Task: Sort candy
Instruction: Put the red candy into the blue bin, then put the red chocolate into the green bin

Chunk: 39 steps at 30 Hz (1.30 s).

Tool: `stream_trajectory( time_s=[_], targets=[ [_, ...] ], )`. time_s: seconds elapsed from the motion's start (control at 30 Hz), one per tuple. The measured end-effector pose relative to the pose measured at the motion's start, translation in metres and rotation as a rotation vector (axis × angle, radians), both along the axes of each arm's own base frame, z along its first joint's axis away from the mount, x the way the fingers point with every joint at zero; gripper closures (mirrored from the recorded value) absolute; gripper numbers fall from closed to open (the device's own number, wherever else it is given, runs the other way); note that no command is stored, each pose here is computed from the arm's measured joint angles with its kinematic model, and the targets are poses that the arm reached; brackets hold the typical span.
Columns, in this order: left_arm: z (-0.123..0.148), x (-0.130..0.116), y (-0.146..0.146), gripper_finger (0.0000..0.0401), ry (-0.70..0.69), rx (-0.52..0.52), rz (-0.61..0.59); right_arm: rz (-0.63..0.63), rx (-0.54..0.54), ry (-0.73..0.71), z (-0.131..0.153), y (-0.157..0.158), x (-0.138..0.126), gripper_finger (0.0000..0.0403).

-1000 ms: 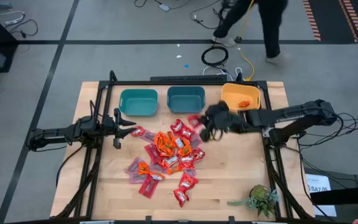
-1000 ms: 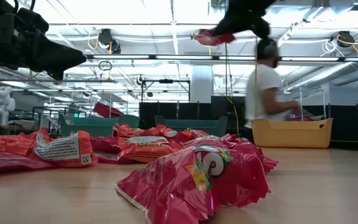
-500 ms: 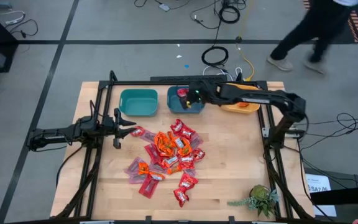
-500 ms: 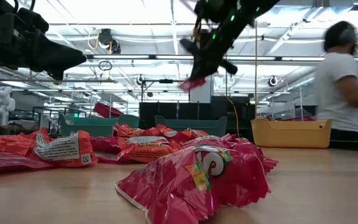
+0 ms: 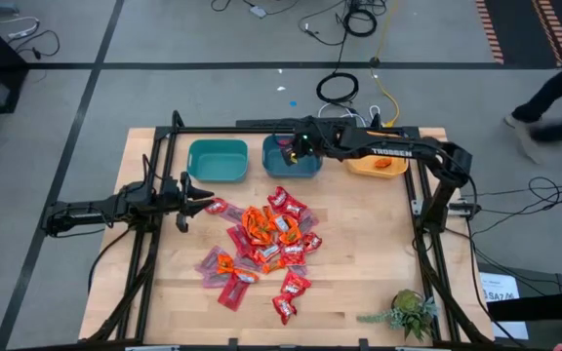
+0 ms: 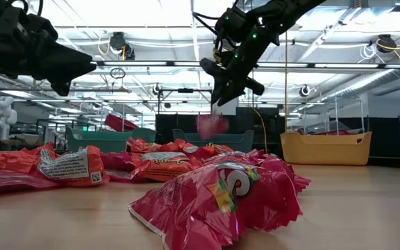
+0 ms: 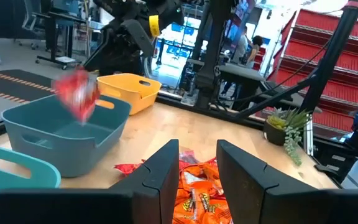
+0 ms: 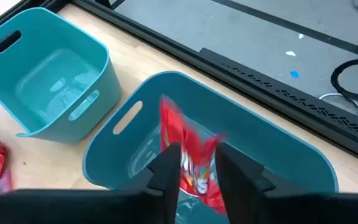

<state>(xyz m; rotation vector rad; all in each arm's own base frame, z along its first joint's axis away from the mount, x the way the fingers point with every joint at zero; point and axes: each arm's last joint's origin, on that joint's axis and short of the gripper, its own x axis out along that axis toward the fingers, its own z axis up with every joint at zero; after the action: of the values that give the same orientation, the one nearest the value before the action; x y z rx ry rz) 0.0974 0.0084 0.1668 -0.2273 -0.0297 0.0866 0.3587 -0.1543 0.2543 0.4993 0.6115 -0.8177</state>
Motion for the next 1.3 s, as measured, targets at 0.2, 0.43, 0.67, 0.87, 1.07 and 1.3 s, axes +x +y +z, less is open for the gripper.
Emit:
stream_trajectory(
  time_s=[0.2,0.43,0.67,0.87,1.07,1.3],
  targets=[
    [-0.0001,0.0000,0.0000,0.0283,0.000,-0.001,0.000,-0.004,0.001,0.001,-0.0001,-0.0007,-0.0004,0.0245],
    [0.0028,-0.0002,0.0010,0.0283,-0.029,0.000,0.036,-0.003,0.001,0.000,0.0000,-0.0004,-0.0003,0.0206],
    [0.0027,-0.0002,0.0011,0.0283,-0.028,-0.001,0.038,-0.008,0.005,-0.005,0.0001,-0.0004,-0.0003,0.0200],
    [0.0030,-0.0003,0.0015,0.0283,-0.037,-0.047,0.052,-0.008,0.005,-0.006,0.0003,-0.0003,-0.0003,0.0199],
    [0.0047,-0.0010,0.0034,0.0252,-0.041,-0.050,0.119,-0.008,0.005,-0.005,0.0002,-0.0003,-0.0003,0.0199],
    [0.0062,-0.0027,0.0078,0.0155,-0.043,-0.056,0.278,-0.008,0.005,-0.005,0.0003,-0.0003,-0.0003,0.0199]
  ],
)
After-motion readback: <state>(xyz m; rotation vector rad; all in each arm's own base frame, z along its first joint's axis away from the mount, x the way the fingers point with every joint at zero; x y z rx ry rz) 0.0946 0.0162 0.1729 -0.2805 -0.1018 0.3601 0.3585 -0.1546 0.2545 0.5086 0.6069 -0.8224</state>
